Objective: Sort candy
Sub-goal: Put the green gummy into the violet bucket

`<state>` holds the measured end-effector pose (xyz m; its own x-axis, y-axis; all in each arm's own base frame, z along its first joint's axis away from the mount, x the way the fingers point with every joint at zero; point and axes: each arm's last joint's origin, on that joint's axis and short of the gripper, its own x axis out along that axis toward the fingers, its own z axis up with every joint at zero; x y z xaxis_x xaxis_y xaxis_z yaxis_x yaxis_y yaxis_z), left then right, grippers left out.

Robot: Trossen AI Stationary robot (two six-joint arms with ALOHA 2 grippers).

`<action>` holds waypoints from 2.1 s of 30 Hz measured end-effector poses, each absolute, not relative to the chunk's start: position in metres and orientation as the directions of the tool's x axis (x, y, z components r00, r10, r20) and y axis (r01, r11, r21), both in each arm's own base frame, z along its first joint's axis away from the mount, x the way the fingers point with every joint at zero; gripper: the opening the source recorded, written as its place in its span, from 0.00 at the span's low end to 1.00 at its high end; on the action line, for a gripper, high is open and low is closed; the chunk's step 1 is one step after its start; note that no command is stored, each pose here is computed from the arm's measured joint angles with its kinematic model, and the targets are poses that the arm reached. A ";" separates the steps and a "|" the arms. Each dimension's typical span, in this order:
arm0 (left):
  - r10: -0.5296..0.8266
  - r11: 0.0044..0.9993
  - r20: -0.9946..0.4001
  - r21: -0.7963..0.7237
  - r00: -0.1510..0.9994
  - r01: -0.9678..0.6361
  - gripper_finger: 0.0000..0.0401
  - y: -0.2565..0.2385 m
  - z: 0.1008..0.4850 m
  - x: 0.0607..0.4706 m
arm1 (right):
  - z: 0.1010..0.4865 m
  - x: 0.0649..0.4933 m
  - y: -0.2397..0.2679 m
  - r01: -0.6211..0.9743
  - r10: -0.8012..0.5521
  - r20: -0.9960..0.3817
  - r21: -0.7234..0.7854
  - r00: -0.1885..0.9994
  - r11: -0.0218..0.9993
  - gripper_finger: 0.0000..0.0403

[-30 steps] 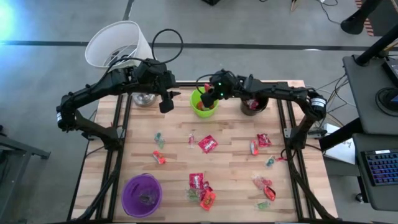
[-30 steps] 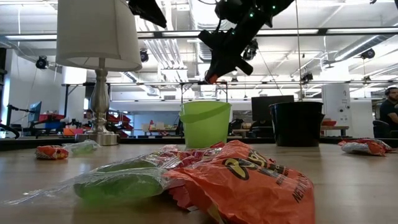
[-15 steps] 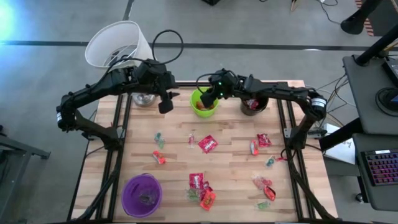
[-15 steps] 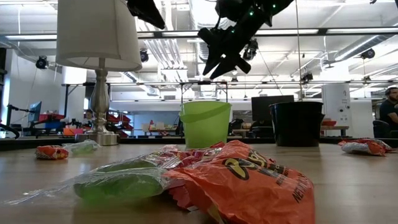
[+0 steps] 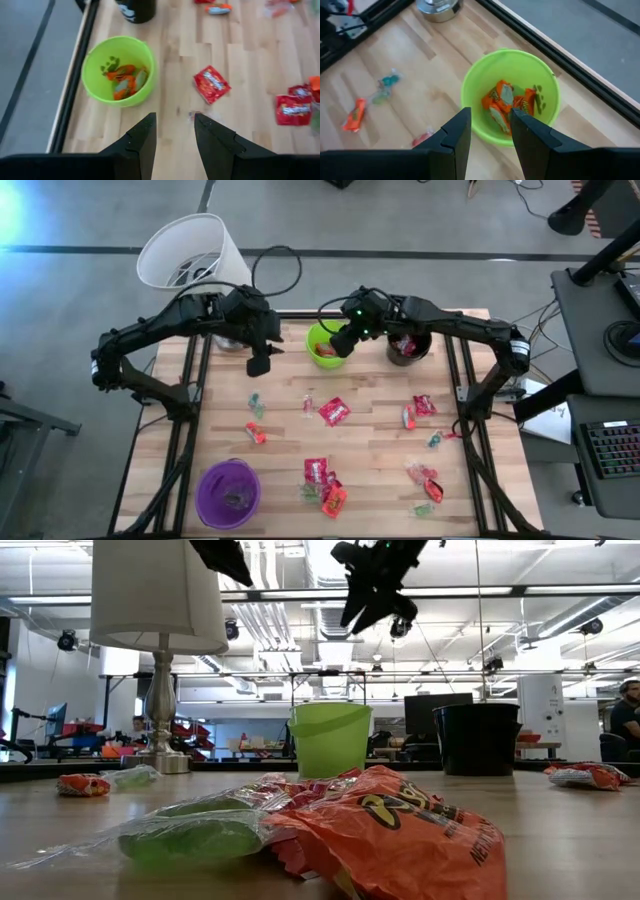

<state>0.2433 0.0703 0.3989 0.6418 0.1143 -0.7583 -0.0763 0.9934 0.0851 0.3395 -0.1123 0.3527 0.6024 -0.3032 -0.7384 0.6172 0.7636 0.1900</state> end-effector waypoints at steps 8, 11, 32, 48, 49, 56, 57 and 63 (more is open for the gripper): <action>0.011 0.999 -0.801 0.035 0.599 0.028 0.29 0.035 0.379 0.253 | 0.357 0.339 -0.093 0.602 -0.264 -0.769 0.190 0.583 0.776 0.32; -0.018 0.999 -0.814 0.009 0.580 0.045 0.29 0.024 0.372 0.254 | 0.355 0.335 -0.087 0.634 -0.254 -0.806 0.183 0.535 0.751 0.32; -0.133 0.988 -0.722 -0.151 0.679 0.033 0.29 -0.033 0.297 0.287 | 0.338 0.315 -0.002 0.556 -0.159 -0.954 0.009 0.253 0.831 0.32; -0.260 0.966 -0.817 -0.223 0.514 0.134 0.29 -0.070 0.275 0.319 | 0.337 0.312 0.043 0.516 -0.175 -0.946 -0.010 0.273 0.857 0.32; -0.259 0.966 -0.827 -0.217 0.499 0.142 0.29 -0.076 0.269 0.322 | 0.336 0.311 0.045 0.516 -0.178 -0.946 -0.012 0.272 0.856 0.32; -0.241 0.968 -0.890 -0.190 0.387 0.165 0.29 -0.119 0.231 0.334 | 0.332 0.308 0.060 0.496 -0.183 -0.945 -0.027 0.269 0.868 0.32; -0.236 0.970 -0.895 -0.191 0.378 0.153 0.29 -0.122 0.227 0.334 | 0.332 0.308 0.062 0.495 -0.181 -0.945 -0.024 0.271 0.868 0.32; -0.260 0.965 -0.919 -0.253 0.297 0.063 0.29 -0.130 0.207 0.332 | 0.332 0.304 0.072 0.498 -0.177 -0.949 -0.026 0.259 0.867 0.32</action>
